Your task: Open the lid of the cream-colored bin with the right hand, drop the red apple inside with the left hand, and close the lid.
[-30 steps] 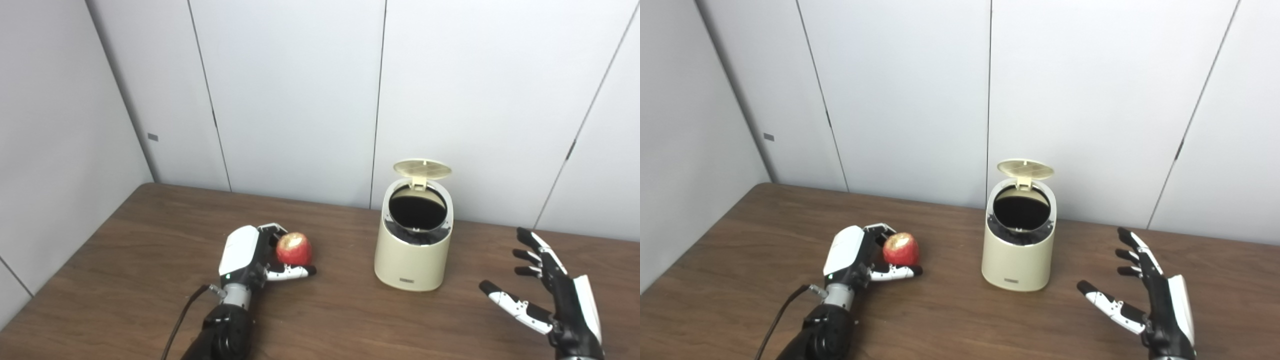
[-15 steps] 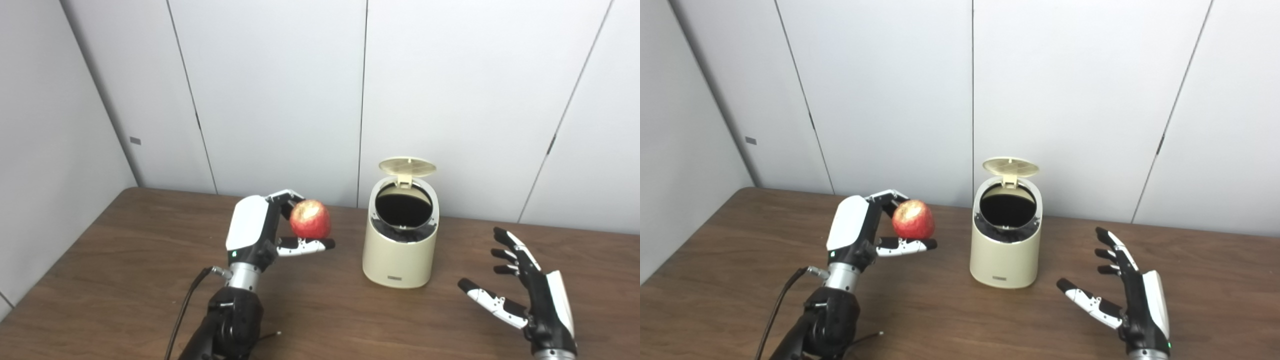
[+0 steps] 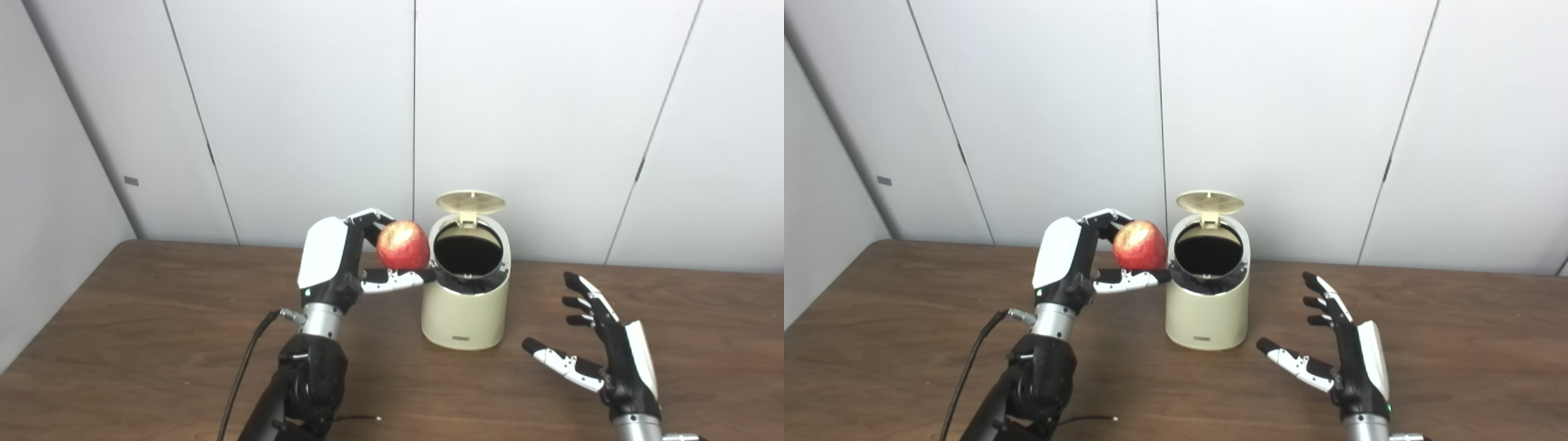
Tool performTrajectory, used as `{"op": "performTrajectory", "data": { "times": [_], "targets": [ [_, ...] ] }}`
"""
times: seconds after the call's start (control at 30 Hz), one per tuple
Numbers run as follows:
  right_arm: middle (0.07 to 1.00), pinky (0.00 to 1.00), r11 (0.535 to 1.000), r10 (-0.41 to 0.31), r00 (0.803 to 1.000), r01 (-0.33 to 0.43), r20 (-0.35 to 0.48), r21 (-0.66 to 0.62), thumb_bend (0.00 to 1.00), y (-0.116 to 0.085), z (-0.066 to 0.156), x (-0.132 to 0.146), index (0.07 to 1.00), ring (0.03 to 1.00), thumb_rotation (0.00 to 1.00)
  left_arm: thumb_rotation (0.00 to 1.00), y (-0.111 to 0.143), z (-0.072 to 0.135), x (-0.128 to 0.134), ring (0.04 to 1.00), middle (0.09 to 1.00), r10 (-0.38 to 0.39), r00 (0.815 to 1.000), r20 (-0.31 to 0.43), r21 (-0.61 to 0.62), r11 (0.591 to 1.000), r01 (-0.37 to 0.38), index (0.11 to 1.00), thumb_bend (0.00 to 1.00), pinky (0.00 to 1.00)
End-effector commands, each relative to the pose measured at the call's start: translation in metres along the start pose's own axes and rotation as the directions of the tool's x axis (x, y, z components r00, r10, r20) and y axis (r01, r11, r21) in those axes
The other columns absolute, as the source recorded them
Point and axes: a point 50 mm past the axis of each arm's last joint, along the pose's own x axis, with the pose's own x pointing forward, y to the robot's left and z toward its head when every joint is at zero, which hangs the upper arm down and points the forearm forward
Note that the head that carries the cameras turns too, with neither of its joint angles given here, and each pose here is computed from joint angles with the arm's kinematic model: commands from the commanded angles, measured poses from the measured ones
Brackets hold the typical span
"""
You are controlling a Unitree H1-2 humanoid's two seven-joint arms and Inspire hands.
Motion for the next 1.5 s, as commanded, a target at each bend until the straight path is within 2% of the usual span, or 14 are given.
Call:
{"op": "performTrajectory", "data": {
  "times": [0.0,0.2,0.33,0.47,0.9,1.17,1.3,1.47],
  "targets": [
    [0.856,0.65,0.999,-0.039,0.996,0.038,0.085,0.010,0.58,-0.004,0.017,0.015,0.843,0.780,0.30,0.00,0.006,0.024,0.022,0.540,0.475,0.058,0.994,0.089,-0.028,0.998,-0.055,0.493,0.53,0.69],
    [0.860,0.66,0.999,-0.044,0.995,0.043,0.088,0.018,0.59,-0.002,0.018,0.016,0.845,0.784,0.31,0.00,0.000,0.035,0.028,0.571,0.477,0.049,0.992,0.116,-0.025,0.999,-0.047,0.490,0.52,0.78],
    [0.861,0.66,0.999,-0.045,0.995,0.043,0.087,0.024,0.60,0.000,0.018,0.016,0.845,0.785,0.33,0.00,-0.003,0.041,0.031,0.582,0.488,0.047,0.990,0.130,-0.028,0.999,-0.044,0.480,0.53,0.92],
    [0.856,0.66,0.999,-0.049,0.995,0.047,0.087,0.022,0.60,0.000,0.020,0.016,0.845,0.778,0.32,0.00,-0.005,0.043,0.032,0.603,0.495,0.052,0.987,0.151,-0.030,0.998,-0.048,0.474,0.53,0.99],
    [0.861,0.68,0.998,-0.050,0.995,0.047,0.085,0.037,0.60,0.005,0.021,0.016,0.847,0.782,0.29,0.00,-0.016,0.048,0.036,0.606,0.494,0.045,0.988,0.145,-0.054,0.998,-0.037,0.473,0.53,0.99],
    [0.864,0.67,0.998,-0.054,0.995,0.050,0.088,0.048,0.59,0.007,0.024,0.015,0.845,0.784,0.27,0.00,-0.026,0.045,0.040,0.627,0.474,0.024,0.990,0.142,-0.034,0.999,-0.020,0.493,0.53,0.95],
    [0.862,0.67,0.998,-0.055,0.995,0.051,0.086,0.045,0.59,0.007,0.026,0.014,0.843,0.782,0.27,0.00,-0.031,0.043,0.042,0.632,0.472,0.023,0.989,0.146,-0.026,0.999,-0.020,0.495,0.53,0.97],
    [0.861,0.67,0.997,-0.057,0.994,0.053,0.090,0.049,0.58,0.007,0.027,0.014,0.839,0.780,0.24,0.00,-0.040,0.038,0.045,0.614,0.475,0.024,0.985,0.173,0.024,0.999,-0.029,0.495,0.52,0.92]
  ]
}}
